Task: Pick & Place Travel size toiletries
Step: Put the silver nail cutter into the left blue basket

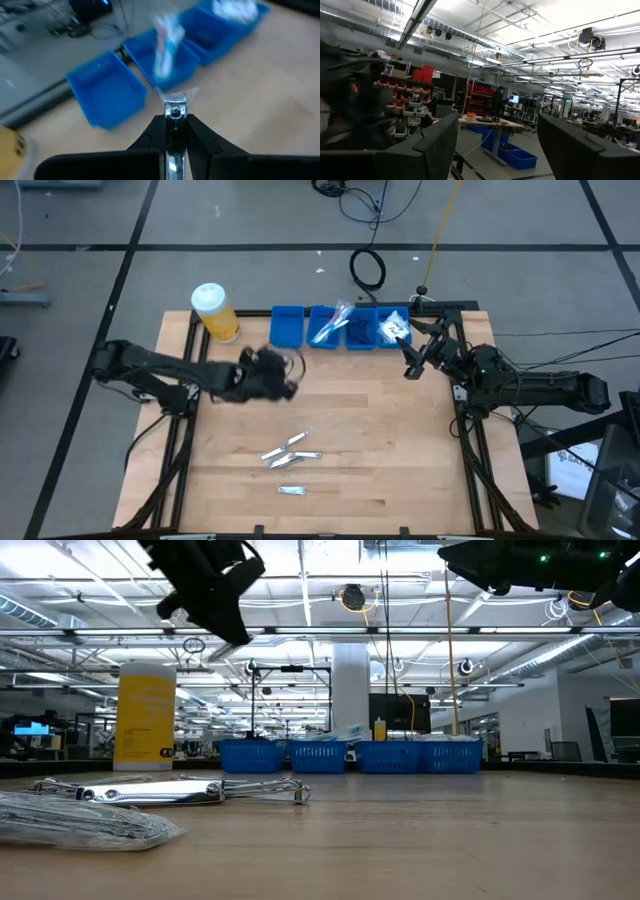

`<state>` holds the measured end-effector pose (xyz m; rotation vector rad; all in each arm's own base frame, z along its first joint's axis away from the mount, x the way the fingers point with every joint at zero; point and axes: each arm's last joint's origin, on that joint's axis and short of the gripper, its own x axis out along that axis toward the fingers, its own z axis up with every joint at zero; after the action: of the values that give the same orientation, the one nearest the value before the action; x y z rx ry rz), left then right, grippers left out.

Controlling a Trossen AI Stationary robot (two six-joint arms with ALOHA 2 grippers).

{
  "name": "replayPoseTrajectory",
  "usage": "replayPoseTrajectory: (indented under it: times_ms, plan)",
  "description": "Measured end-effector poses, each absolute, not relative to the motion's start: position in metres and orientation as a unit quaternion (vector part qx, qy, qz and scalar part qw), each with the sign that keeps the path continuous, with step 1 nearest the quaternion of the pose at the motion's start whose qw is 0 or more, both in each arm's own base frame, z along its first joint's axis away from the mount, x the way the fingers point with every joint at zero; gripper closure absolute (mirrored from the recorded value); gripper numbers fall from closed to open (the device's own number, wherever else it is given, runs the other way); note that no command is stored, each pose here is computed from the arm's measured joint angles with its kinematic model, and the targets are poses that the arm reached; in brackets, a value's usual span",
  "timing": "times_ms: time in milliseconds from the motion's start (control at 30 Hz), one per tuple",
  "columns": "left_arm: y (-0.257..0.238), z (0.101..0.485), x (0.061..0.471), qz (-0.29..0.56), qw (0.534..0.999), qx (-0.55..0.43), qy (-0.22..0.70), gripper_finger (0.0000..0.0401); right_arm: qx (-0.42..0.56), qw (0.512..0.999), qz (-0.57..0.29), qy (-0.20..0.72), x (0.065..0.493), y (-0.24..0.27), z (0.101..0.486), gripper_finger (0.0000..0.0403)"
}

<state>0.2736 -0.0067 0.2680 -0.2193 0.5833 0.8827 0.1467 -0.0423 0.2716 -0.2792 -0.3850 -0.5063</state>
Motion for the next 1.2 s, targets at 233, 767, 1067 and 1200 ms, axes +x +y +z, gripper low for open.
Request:
replayPoseTrajectory:
  times_ms: [233,767,1067,1200]
  plan:
    - [0.086,0.276,0.277,0.448,0.846,-0.12,0.264,0.0374,-0.133,0.941,-0.246,-0.19,0.147,-0.042,0.272,0.0147]
    - [0.209,0.191,0.285,0.457,0.809,-0.231,0.29,0.0373,-0.145,0.94,-0.249,-0.181,0.147,-0.042,0.271,0.0147]
    - [0.215,0.166,0.291,0.461,0.796,-0.244,0.308,0.0349,-0.147,0.94,-0.25,-0.179,0.147,-0.043,0.27,0.0147]
    - [0.215,0.165,0.291,0.461,0.795,-0.244,0.308,0.034,-0.147,0.94,-0.25,-0.179,0.147,-0.043,0.27,0.0147]
